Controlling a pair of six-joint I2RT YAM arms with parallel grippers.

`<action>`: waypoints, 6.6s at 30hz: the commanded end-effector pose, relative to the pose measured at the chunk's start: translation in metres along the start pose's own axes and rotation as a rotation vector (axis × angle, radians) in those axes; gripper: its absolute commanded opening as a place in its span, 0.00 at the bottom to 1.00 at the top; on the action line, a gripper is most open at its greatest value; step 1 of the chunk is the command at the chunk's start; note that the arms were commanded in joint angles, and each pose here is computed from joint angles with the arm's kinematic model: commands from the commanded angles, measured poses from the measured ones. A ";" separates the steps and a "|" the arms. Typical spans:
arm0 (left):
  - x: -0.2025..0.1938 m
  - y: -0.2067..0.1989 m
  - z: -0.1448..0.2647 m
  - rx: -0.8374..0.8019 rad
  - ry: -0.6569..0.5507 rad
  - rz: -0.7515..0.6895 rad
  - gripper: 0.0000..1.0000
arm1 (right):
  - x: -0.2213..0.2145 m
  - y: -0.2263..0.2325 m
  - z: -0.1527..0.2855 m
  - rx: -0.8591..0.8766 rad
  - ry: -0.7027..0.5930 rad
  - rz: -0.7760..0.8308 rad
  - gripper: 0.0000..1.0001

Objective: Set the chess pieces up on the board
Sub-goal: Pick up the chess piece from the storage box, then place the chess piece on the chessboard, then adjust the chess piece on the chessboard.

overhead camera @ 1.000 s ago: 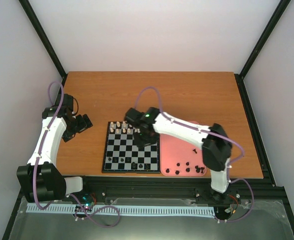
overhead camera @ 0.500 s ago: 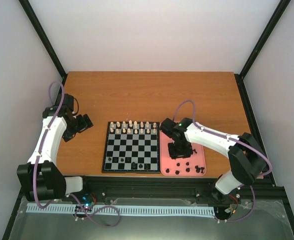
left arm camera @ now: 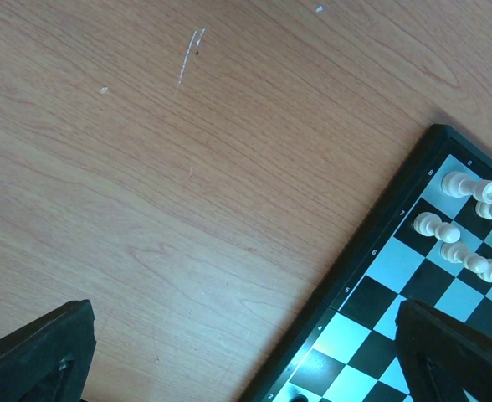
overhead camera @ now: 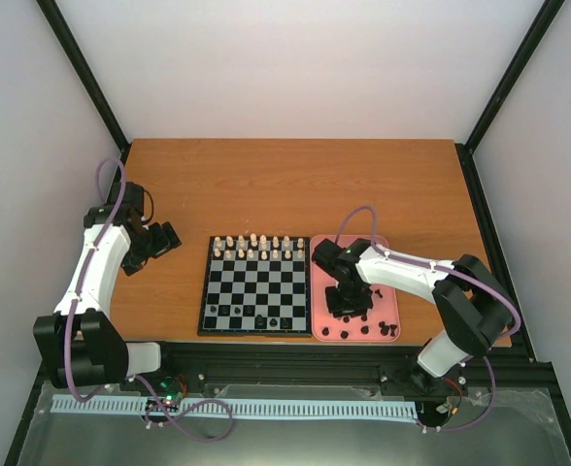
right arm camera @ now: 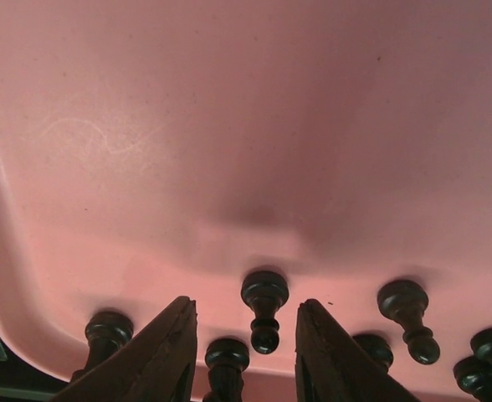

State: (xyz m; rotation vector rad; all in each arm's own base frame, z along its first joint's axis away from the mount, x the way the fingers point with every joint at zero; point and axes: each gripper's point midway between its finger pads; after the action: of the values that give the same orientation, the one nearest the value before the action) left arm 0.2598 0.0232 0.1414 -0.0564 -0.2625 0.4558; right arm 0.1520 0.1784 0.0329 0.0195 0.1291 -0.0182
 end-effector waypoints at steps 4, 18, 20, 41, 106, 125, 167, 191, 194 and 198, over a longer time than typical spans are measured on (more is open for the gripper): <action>0.004 -0.002 -0.002 0.005 -0.011 -0.020 1.00 | -0.007 -0.003 -0.010 0.008 0.028 -0.007 0.27; 0.003 0.000 0.000 0.009 -0.016 -0.019 1.00 | -0.003 -0.004 -0.010 -0.008 0.020 -0.009 0.12; 0.003 -0.001 0.000 0.007 -0.017 -0.020 1.00 | -0.002 -0.004 -0.010 -0.013 0.017 -0.008 0.07; 0.003 -0.001 0.003 0.001 -0.027 -0.020 1.00 | 0.020 0.135 0.066 0.080 -0.089 0.230 0.03; 0.007 -0.003 0.005 -0.001 -0.031 -0.022 1.00 | 0.002 0.210 0.010 0.080 0.016 0.386 0.20; 0.009 -0.002 0.003 0.012 -0.027 -0.021 1.00 | 0.013 0.205 0.052 0.128 -0.056 0.428 0.40; 0.020 -0.007 0.002 0.011 -0.013 -0.032 1.00 | 0.028 0.223 0.021 0.344 0.111 0.498 0.12; 0.015 -0.009 -0.002 -0.007 0.003 -0.033 1.00 | 0.024 0.236 0.005 0.347 0.138 0.499 0.12; 0.014 -0.009 -0.003 -0.008 0.007 -0.033 1.00 | 0.022 0.231 0.000 0.325 0.150 0.498 0.12; 0.013 -0.009 -0.004 -0.006 0.007 -0.034 1.00 | 0.020 0.226 -0.001 0.308 0.155 0.497 0.12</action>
State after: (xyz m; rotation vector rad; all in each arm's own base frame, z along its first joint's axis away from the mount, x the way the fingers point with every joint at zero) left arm 0.2717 0.0239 0.1391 -0.0488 -0.2343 0.4438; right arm 0.1786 0.4086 0.0405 0.3994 0.2638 0.4525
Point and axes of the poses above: each gripper's point midway between its finger pads, its own z axis back along the fingers, its own y axis along the line the jaws close on, x = y × z, and after that the axes turned 8 degrees about -z, right-handed
